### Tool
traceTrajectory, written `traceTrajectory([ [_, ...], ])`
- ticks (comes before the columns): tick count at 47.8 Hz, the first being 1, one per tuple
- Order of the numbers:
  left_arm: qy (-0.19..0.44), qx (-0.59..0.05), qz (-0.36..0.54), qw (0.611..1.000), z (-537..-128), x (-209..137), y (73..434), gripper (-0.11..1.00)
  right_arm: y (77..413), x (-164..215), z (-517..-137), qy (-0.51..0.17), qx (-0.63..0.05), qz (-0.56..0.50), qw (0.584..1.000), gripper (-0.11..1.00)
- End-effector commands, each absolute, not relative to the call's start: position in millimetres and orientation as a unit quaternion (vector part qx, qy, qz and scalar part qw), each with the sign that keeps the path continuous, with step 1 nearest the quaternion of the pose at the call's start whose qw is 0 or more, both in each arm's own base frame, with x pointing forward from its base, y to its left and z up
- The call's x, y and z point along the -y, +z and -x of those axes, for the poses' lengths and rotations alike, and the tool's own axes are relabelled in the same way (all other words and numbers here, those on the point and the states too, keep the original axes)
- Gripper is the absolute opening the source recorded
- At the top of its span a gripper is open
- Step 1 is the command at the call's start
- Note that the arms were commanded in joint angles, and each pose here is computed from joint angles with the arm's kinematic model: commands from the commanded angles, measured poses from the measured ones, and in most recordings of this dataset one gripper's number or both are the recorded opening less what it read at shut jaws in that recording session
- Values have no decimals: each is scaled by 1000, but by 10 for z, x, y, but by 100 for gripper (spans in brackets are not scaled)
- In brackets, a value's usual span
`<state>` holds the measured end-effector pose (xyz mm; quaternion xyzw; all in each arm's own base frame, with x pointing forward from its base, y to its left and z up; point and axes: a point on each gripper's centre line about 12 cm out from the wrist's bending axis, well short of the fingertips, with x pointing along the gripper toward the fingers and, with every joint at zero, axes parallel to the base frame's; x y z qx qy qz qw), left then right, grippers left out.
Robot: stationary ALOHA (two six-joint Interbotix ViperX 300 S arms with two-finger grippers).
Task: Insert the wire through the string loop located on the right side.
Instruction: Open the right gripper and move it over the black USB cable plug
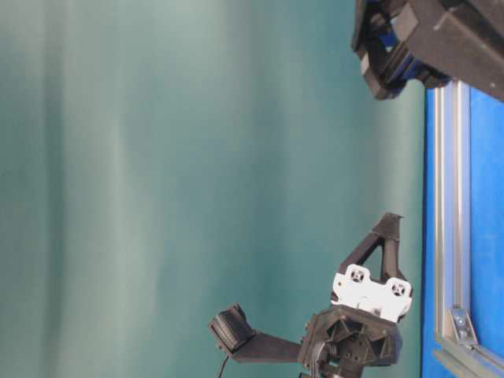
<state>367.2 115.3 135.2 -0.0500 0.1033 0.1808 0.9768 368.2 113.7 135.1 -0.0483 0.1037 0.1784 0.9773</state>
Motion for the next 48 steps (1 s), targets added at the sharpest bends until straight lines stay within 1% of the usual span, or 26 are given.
traceTrajectory([
  [1,169,-86,39,981,-3705,-1124,1529,0,1541,-1192,-3705,183,-77,43,979,0],
  [7,169,-95,40,980,-3691,-1119,1505,0,1524,-1203,-3714,183,-98,42,977,-6],
  [13,169,-94,40,980,-3690,-1119,1511,0,1501,-1217,-3711,183,-111,35,976,-6],
  [21,169,-94,40,980,-3695,-1120,1510,0,1499,-1239,-3699,185,-113,27,976,-6],
  [25,169,-93,40,980,-3694,-1120,1517,0,1503,-1246,-3701,185,-113,23,976,-1],
  [27,169,-93,40,980,-3694,-1120,1516,0,1503,-1251,-3700,186,-113,22,976,3],
  [31,169,-94,40,980,-3690,-1119,1511,0,1505,-1251,-3700,185,-114,15,976,19],
  [34,169,-94,40,980,-3690,-1119,1511,0,1505,-1243,-3703,180,-115,5,977,36],
  [38,169,-95,40,980,-3686,-1118,1507,0,1501,-1232,-3703,175,-117,-2,978,61],
  [39,169,-95,40,980,-3686,-1118,1507,0,1497,-1227,-3701,173,-118,-4,978,69],
  [42,169,-95,40,980,-3691,-1119,1505,0,1490,-1215,-3705,167,-120,-9,979,85],
  [43,169,-94,40,980,-3690,-1119,1511,0,1492,-1212,-3707,165,-119,-11,979,88],
  [44,169,-95,40,980,-3686,-1118,1507,0,1486,-1209,-3708,164,-120,-13,979,89],
  [48,170,-94,40,980,-3688,-1124,1511,0,1456,-1205,-3711,159,-125,-17,979,84],
])
